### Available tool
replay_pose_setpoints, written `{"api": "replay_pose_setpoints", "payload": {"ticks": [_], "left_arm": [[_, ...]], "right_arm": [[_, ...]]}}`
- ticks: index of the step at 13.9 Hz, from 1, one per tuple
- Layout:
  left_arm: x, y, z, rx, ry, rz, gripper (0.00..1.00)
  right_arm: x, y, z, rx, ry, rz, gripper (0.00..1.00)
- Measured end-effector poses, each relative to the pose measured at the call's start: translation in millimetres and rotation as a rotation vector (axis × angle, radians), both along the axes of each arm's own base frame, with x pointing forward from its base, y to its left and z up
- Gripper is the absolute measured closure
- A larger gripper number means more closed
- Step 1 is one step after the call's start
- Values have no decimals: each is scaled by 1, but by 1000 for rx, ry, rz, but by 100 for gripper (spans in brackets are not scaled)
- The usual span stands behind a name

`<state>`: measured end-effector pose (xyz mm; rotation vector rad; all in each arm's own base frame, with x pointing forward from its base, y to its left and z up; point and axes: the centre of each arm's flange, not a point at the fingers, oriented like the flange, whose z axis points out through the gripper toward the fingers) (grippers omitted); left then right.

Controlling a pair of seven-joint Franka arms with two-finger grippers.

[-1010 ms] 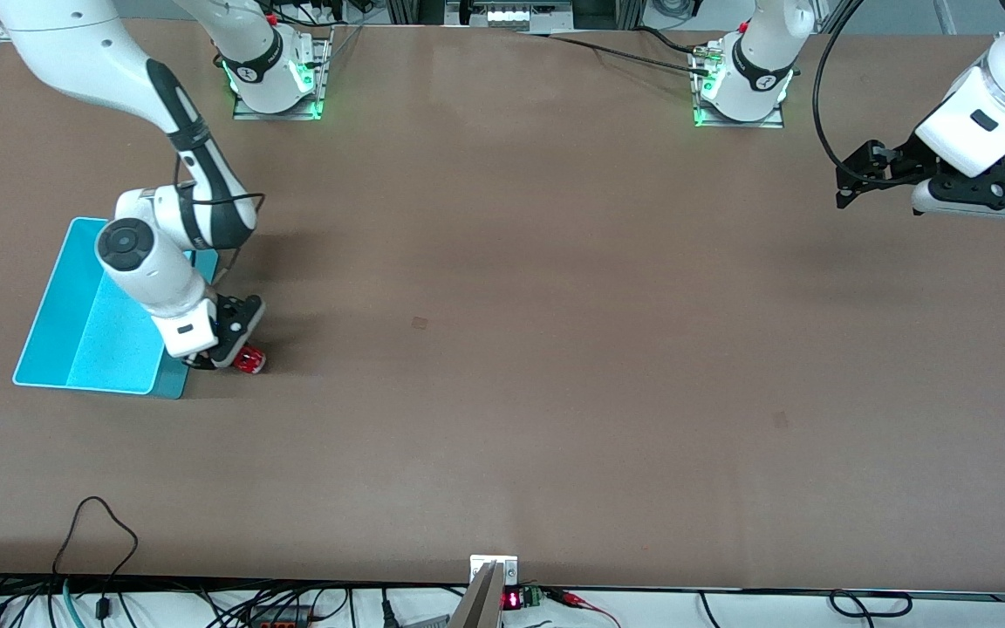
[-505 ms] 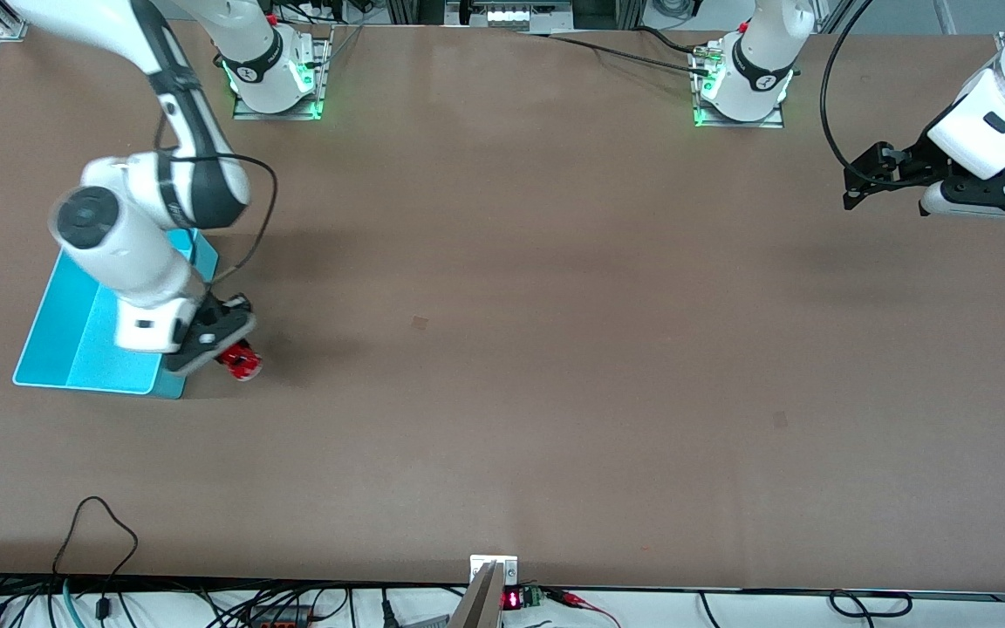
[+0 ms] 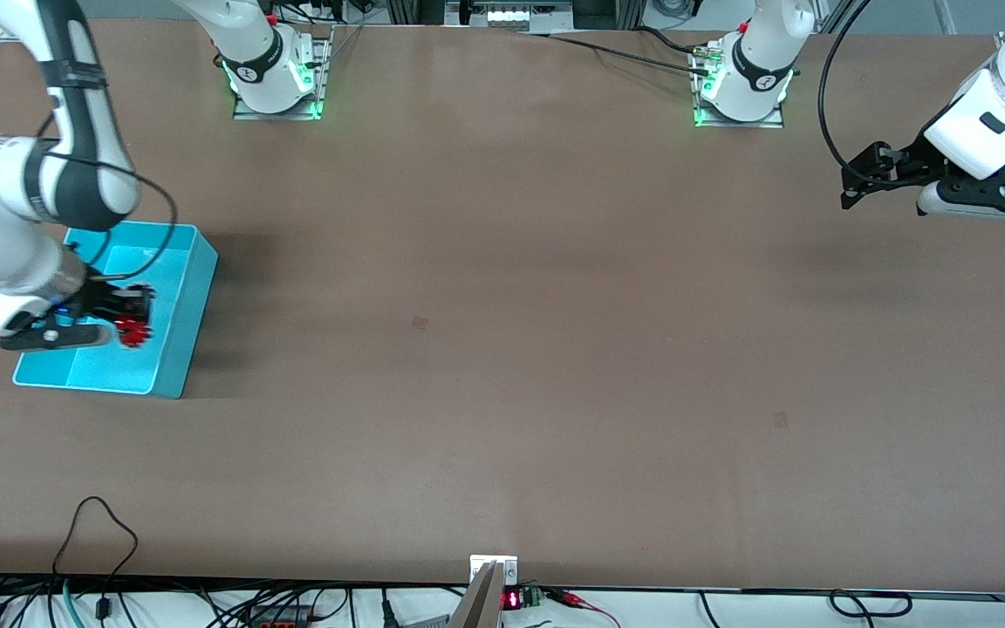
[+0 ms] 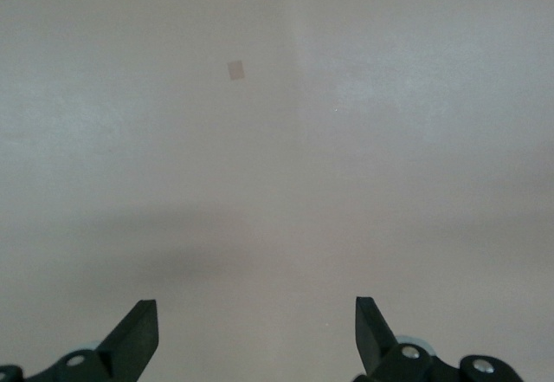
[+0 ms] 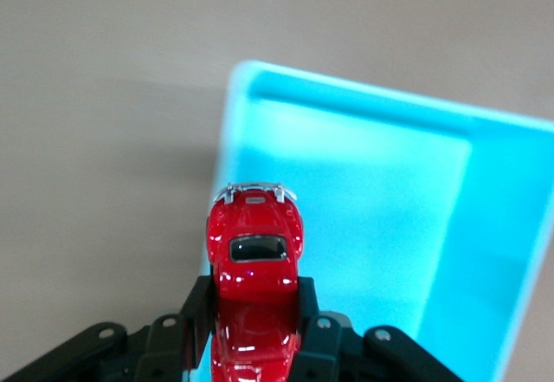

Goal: Wind red beetle toy and store in blue box
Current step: 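Lift the red car with the right gripper over the cyan box, then lower the car into the cyan box and open the right gripper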

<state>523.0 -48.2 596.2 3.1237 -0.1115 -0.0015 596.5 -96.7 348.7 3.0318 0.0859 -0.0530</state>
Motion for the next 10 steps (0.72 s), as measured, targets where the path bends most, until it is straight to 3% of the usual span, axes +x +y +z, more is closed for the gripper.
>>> {"api": "replay_pose_setpoints", "payload": {"ticks": [5,10], "left_arm": [[0,-1,0,0,1,-2,0],[0,-1,0,0,1,-3,0]], "right_arm": [[-14,-52,-72,-9,114,-144,57],[-18,-60,-120,-19,157,-169,57]]}}
